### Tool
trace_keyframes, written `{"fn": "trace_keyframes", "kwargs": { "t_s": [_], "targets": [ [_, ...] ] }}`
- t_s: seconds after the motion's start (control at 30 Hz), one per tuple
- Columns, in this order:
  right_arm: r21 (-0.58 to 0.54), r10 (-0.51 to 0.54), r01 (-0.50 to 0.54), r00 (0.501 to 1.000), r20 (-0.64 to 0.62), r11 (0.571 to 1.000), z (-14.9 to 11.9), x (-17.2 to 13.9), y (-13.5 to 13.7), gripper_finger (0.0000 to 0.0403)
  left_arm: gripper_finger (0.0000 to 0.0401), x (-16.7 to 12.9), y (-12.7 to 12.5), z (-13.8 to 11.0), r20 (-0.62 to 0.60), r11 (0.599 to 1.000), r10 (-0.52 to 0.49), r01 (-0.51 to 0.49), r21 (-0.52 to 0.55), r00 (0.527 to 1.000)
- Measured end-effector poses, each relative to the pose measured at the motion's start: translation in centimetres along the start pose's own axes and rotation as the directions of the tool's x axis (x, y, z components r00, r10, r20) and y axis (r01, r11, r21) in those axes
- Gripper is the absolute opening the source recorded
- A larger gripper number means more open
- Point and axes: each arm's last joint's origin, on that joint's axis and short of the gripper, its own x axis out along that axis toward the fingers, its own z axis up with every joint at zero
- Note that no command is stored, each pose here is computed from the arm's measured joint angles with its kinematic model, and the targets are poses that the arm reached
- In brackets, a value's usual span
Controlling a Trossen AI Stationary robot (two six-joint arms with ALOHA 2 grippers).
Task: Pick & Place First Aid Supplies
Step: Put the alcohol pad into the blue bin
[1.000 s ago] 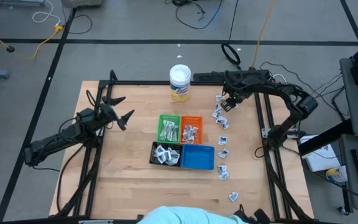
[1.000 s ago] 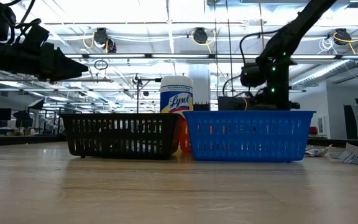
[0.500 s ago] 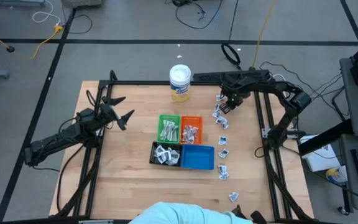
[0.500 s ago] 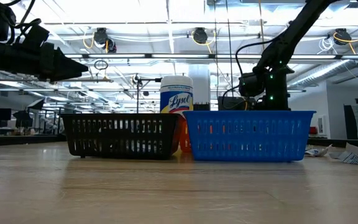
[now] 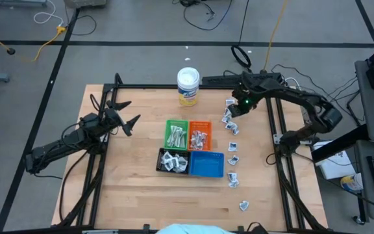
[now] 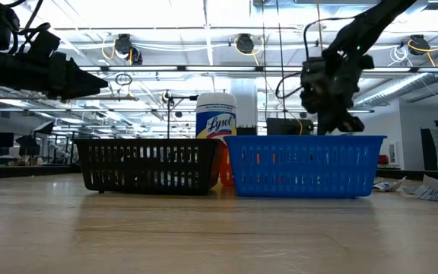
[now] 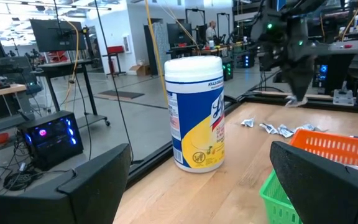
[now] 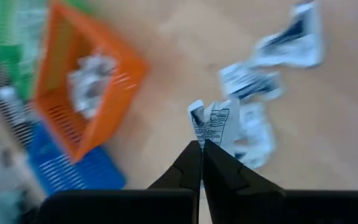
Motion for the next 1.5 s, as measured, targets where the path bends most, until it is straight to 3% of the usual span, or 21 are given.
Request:
{"fn": "trace_keyframes", "kwargs": {
  "t_s": [0.13,0.33,0.6,0.83,1.2,1.5],
  "targets": [
    [0.02,0.083,-0.083,0.996,-0.02,0.996,-0.8,-0.9,0.8,0.0001,0.0392,0.0,0.0,0.0,0.001,1.0,0.0,0.0,0.0,1.0],
    [0.069,0.079,-0.076,0.996,-0.049,0.995,-1.4,-0.4,2.1,0.0001,0.0392,0.0,0.0,0.0,0.0,1.0,0.0,0.0,0.0,1.0],
    [0.26,-0.122,0.136,0.99,-0.069,0.956,-4.2,2.6,7.1,0.0,0.0392,0.0,0.0,0.0,0.001,1.0,0.0,0.0,0.0,1.0],
    [0.395,-0.185,0.161,0.982,0.022,0.905,-8.1,5.0,12.2,0.0,0.0392,0.0,0.0,0.0,0.0,1.0,0.0,0.0,0.0,1.0],
    [0.461,-0.157,0.116,0.986,0.052,0.88,-15.4,8.9,17.6,0.0,0.0392,0.0,0.0,0.0,0.001,1.0,0.0,0.0,0.0,1.0],
    [0.445,-0.164,0.128,0.986,0.043,0.886,-17.1,10.3,19.7,0.0,0.0392,0.0,0.0,0.0,-0.001,1.0,0.0,0.0,0.0,1.0]
  ]
}}
